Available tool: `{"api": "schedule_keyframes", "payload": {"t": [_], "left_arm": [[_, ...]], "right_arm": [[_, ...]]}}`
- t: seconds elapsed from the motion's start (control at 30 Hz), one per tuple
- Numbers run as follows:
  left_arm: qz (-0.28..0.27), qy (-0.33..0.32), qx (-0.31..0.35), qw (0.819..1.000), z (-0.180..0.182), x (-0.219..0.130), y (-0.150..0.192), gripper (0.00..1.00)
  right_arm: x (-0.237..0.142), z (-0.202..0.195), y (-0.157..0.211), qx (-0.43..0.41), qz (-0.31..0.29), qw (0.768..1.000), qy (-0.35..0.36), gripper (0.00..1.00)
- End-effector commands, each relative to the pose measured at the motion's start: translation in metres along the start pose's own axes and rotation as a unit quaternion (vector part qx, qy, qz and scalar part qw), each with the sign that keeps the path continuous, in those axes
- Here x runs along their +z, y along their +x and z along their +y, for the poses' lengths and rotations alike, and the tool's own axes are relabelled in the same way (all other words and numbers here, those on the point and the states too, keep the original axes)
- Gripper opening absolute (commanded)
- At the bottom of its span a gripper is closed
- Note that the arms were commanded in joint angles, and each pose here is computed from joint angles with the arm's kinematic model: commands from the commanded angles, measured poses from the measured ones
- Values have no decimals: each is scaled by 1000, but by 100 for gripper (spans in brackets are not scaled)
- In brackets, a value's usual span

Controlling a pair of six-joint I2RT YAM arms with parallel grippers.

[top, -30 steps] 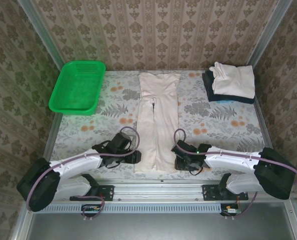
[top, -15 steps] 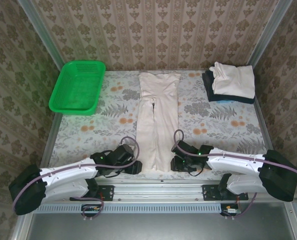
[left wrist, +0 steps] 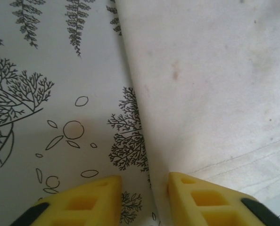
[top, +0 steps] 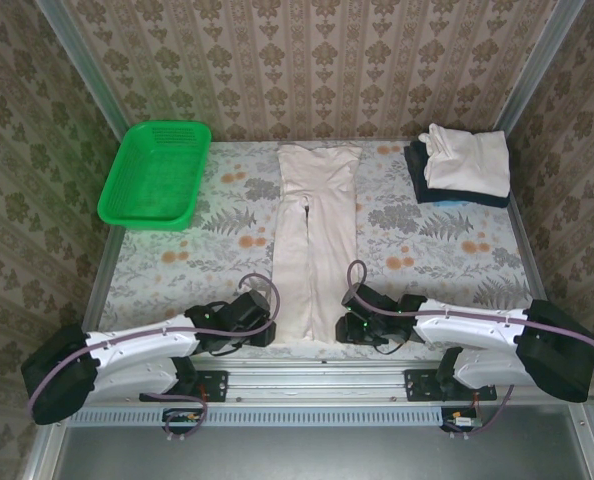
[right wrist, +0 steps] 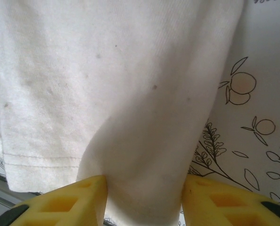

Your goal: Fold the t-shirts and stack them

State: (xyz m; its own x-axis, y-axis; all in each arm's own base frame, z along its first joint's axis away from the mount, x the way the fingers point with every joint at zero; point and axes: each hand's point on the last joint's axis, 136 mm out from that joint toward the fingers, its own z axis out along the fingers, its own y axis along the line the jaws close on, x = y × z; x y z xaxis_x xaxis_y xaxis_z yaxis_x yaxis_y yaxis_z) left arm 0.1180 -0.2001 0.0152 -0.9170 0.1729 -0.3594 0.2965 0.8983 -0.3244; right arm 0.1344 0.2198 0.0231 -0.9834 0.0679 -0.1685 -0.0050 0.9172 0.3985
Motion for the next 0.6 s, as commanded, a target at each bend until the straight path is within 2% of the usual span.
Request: {"api": "schedule_keyframes", "payload": {"t": [0.0, 0.13, 0.23, 0.4, 0.57], "left_arm": [[16, 105, 10, 994, -42, 4, 6, 26], [-1, 122, 20, 992, -49, -3, -2, 10], [-13, 134, 20, 991, -52, -10, -11, 0], [-42, 146, 21, 988, -58, -31, -44, 0], [-66, 139, 5, 988, -49, -48, -98, 0]], "right_arm": [[1, 4, 2, 4, 1, 1000, -12, 38], [-6, 4, -2, 2, -7, 1000, -6, 18], [-19, -1, -10, -4, -29, 999, 14, 10], [-41, 8, -33, -3, -62, 998, 11, 6], [-58, 14, -82, 11, -93, 996, 3, 6]]}}
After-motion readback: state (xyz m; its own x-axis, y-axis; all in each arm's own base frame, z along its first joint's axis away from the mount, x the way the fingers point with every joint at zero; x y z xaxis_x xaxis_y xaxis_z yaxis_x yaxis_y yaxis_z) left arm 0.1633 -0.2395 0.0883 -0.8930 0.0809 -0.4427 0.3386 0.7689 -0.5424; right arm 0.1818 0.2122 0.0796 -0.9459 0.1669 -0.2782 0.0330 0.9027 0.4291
